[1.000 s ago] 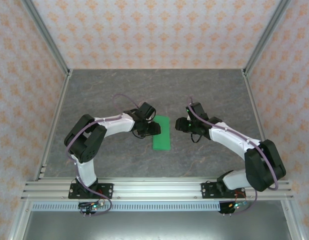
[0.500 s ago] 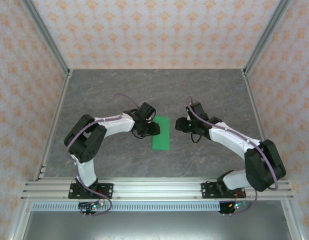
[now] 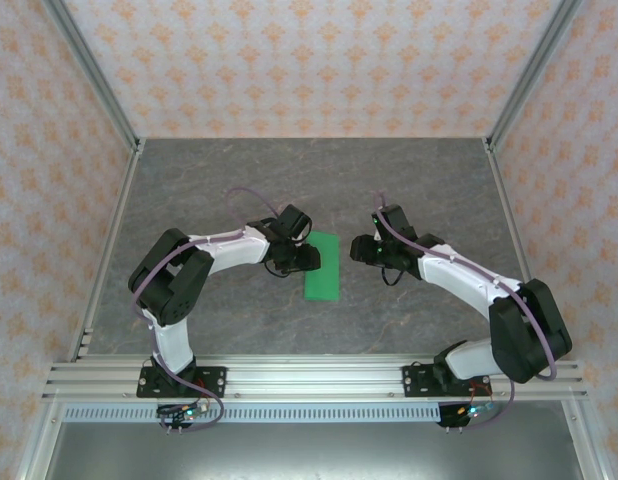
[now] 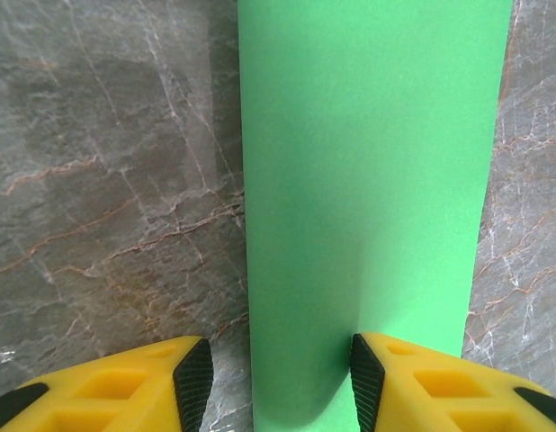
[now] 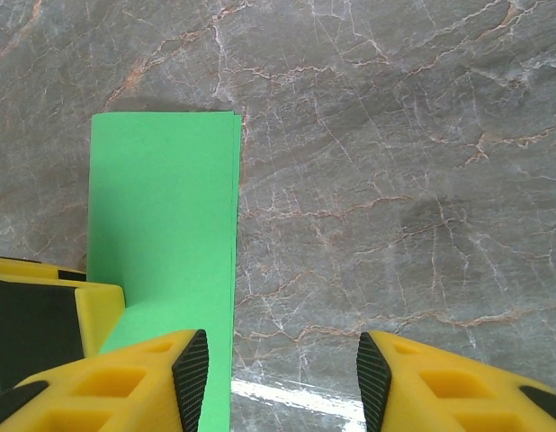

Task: Fold a paper plane with a square sheet of paper (fold left side to right side)
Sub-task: First fold in half a square sheet of paper at the center of the table, then hold the square sheet of paper at the center of the table.

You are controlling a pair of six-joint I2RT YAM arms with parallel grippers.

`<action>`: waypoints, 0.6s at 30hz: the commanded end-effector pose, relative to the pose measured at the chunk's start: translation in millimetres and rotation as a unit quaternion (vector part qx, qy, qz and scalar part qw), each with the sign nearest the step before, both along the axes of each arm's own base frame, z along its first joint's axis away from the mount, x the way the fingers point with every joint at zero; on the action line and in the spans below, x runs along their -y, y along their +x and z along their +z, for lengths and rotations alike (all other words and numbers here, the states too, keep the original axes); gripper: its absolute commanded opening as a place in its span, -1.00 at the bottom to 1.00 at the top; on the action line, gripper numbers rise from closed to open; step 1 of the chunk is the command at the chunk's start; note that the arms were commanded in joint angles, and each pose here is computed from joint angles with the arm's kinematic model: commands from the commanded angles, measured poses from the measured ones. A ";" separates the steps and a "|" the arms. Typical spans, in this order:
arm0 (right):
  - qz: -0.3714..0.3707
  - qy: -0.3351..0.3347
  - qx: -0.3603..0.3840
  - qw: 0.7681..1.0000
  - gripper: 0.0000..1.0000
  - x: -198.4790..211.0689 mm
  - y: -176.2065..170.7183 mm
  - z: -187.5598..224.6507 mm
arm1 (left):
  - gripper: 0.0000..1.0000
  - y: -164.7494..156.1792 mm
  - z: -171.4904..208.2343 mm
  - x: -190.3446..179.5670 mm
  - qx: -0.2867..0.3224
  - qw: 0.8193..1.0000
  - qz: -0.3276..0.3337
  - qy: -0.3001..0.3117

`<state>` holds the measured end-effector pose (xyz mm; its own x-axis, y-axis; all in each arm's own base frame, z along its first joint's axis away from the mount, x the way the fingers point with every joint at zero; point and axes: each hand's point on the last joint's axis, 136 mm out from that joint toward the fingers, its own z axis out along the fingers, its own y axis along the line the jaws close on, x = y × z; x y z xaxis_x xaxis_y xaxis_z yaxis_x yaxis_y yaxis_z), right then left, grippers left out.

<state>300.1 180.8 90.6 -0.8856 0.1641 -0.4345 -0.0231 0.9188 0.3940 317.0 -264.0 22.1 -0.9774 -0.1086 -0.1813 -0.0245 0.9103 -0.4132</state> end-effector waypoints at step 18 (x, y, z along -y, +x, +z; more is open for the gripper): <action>0.001 0.004 -0.003 1.000 0.02 -0.3 -6.3 1.5 | 0.01 -9.2 -32.8 -3.9 -0.026 0.999 -0.022 0.041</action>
<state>299.9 181.2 90.7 -0.8864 0.1638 -0.4329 -0.0239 0.9178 0.3962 317.0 -264.7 20.5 -0.9806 -0.0898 -0.1741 -0.0129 0.9163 -0.4002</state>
